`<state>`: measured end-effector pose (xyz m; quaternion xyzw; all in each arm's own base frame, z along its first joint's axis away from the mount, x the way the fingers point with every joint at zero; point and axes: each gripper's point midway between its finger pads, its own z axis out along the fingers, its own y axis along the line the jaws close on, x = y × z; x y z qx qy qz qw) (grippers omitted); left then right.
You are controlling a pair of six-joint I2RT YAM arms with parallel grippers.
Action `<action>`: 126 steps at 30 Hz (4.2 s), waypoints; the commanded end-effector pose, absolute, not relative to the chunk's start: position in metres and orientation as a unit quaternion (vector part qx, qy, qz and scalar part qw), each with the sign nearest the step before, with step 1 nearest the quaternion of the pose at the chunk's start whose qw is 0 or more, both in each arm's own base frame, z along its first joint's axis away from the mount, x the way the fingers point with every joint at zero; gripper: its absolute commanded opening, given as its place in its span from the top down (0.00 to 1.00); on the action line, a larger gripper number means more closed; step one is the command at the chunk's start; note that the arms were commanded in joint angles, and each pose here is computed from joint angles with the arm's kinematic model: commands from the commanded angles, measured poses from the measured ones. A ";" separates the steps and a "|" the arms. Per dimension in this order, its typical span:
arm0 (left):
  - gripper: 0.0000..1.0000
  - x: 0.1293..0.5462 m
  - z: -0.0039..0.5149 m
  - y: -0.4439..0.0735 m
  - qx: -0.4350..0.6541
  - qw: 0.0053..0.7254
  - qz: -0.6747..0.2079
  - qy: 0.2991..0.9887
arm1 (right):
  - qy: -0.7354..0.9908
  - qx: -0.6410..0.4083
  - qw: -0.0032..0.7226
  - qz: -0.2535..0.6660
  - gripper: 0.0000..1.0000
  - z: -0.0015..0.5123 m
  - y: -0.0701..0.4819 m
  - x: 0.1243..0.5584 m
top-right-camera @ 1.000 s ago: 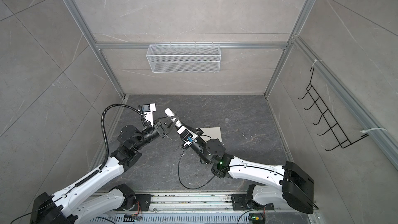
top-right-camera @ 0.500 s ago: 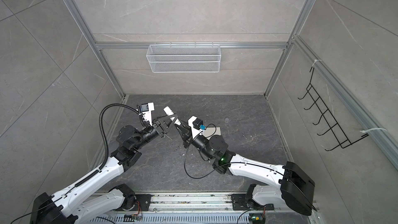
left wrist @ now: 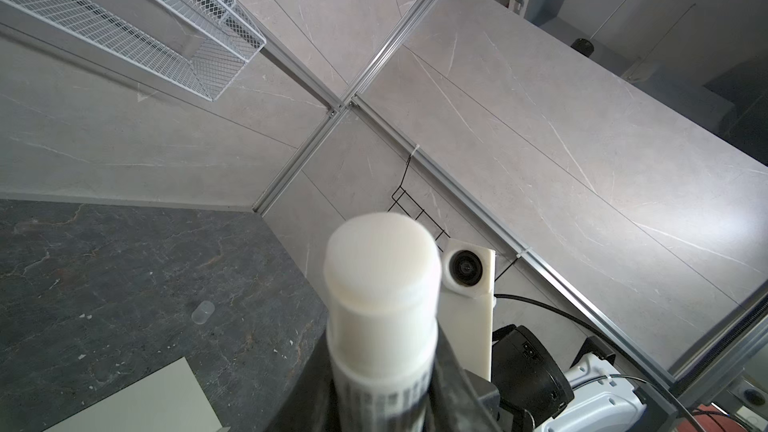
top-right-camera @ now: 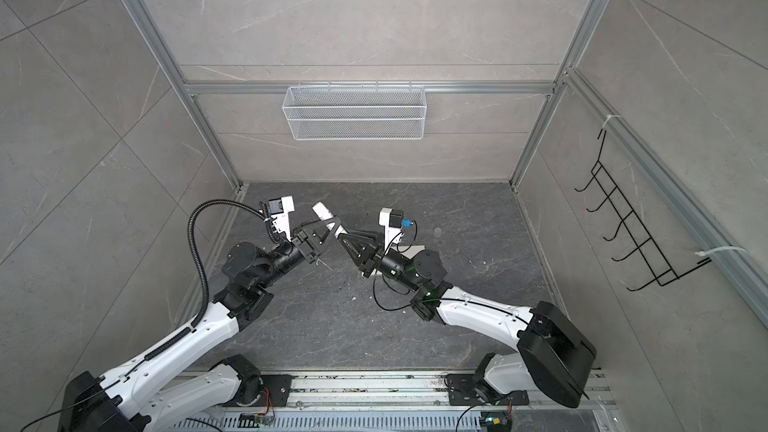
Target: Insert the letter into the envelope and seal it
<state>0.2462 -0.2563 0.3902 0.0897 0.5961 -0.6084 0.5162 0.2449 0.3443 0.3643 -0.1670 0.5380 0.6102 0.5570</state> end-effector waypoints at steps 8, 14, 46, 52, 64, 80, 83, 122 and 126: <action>1.00 0.253 0.400 -0.249 0.026 0.496 -0.622 0.606 | 0.535 -0.175 0.646 0.515 0.37 0.386 0.319 0.258; 1.00 0.272 0.379 -0.236 -0.105 0.424 -0.602 0.668 | 0.504 -0.240 0.761 0.332 0.16 0.386 0.307 0.242; 1.00 0.269 0.383 -0.248 -0.151 0.336 -0.630 0.684 | 0.509 -0.236 0.791 0.245 0.36 0.356 0.353 0.261; 1.00 0.269 0.383 -0.249 -0.146 0.336 -0.632 0.683 | 0.508 -0.222 0.791 0.258 0.41 0.359 0.356 0.264; 1.00 0.267 0.383 -0.249 -0.139 0.338 -0.633 0.682 | 0.509 -0.219 0.789 0.267 0.48 0.360 0.364 0.268; 1.00 0.264 0.383 -0.256 -0.117 0.332 -0.638 0.685 | 0.527 -0.220 0.782 0.251 0.54 0.355 0.375 0.282; 1.00 0.265 0.383 -0.258 -0.115 0.329 -0.638 0.686 | 0.532 -0.218 0.780 0.246 0.62 0.353 0.376 0.285; 0.17 0.246 0.307 -0.264 0.238 0.437 -0.397 0.771 | 0.915 -0.225 0.336 -0.013 1.00 0.242 0.178 0.298; 0.17 0.245 0.277 -0.284 0.304 0.421 -0.366 0.772 | 0.933 -0.213 0.289 -0.027 1.00 0.229 0.162 0.289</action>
